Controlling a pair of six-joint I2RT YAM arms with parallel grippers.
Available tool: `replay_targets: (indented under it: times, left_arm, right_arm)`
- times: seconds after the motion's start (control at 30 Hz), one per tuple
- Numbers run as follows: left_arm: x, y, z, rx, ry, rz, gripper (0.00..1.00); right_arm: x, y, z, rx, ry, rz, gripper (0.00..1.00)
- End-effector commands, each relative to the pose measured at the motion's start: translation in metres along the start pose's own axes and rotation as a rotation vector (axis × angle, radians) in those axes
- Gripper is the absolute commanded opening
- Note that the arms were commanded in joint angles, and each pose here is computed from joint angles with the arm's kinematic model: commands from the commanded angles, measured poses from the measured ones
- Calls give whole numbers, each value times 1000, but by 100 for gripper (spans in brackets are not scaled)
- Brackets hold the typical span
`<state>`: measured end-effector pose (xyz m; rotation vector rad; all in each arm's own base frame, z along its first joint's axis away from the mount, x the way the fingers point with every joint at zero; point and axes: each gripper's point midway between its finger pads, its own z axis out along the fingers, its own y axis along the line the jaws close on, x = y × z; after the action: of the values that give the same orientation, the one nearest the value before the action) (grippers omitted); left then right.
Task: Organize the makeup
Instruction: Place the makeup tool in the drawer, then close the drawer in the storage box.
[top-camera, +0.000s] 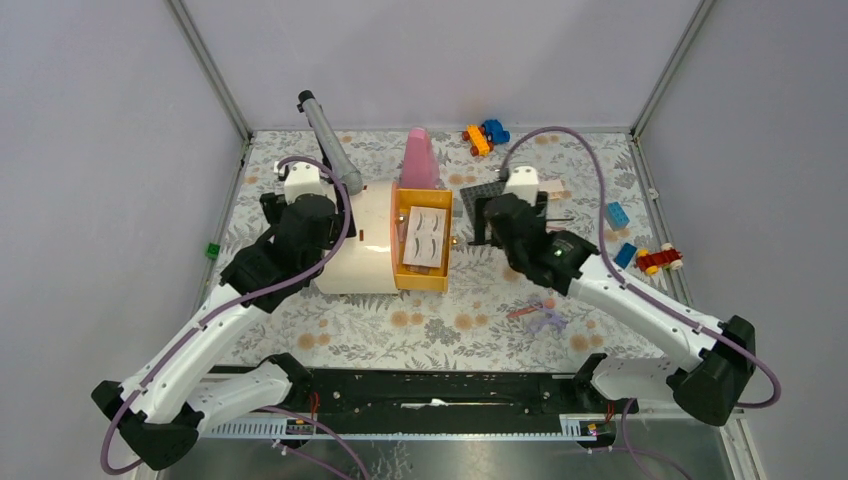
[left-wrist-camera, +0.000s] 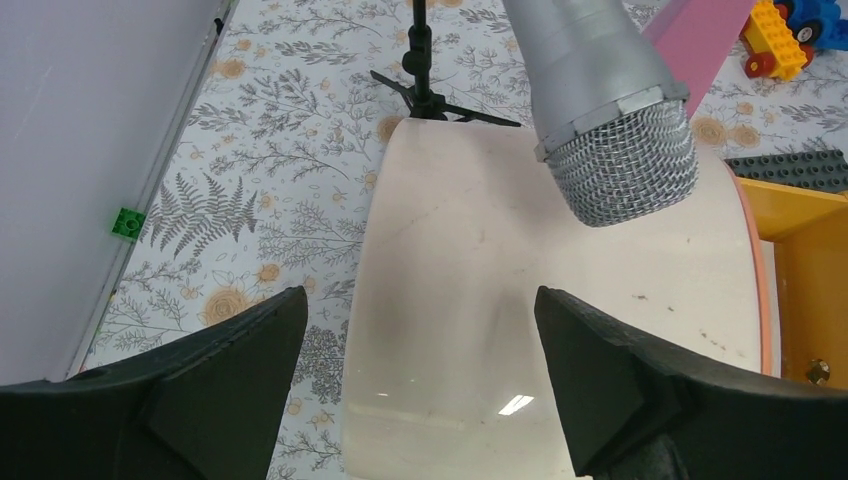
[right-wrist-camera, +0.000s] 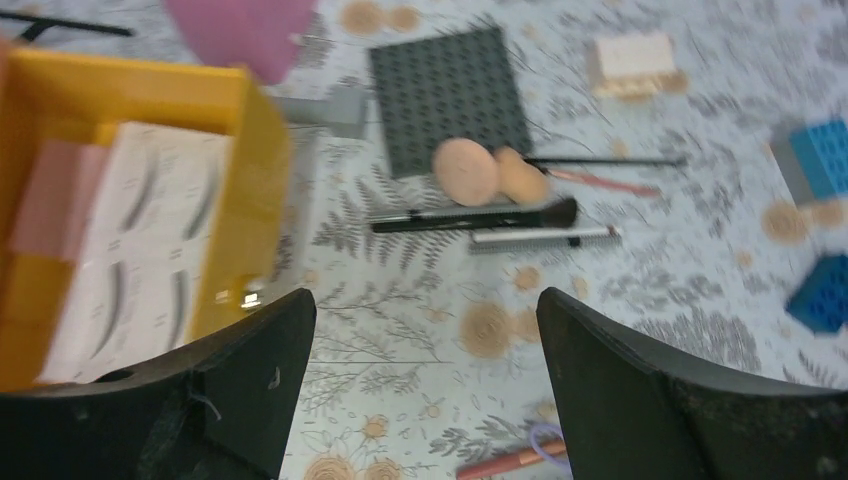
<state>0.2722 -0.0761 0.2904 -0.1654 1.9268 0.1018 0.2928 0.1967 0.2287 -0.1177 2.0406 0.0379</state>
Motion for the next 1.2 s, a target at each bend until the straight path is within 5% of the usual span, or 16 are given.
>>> replay_targets:
  times: [0.0, 0.23, 0.6, 0.87, 1.17]
  left_arm:
    - [-22, -6, -4, 30, -38, -21, 95]
    - [-20, -7, 0, 38, -53, 21, 96]
    - [-8, -14, 12, 57, -40, 57, 97]
    - [-7, -23, 18, 79, -29, 64, 97]
    - [-5, -17, 20, 82, -95, 29, 98]
  right_arm:
    - [18, -58, -4, 113, 96, 261, 89]
    - [89, -133, 15, 254, 325, 441, 91]
    - [125, -125, 26, 196, 376, 482, 93]
    - [104, -126, 25, 151, 228, 502, 93]
    - [19, -136, 13, 128, -31, 514, 94]
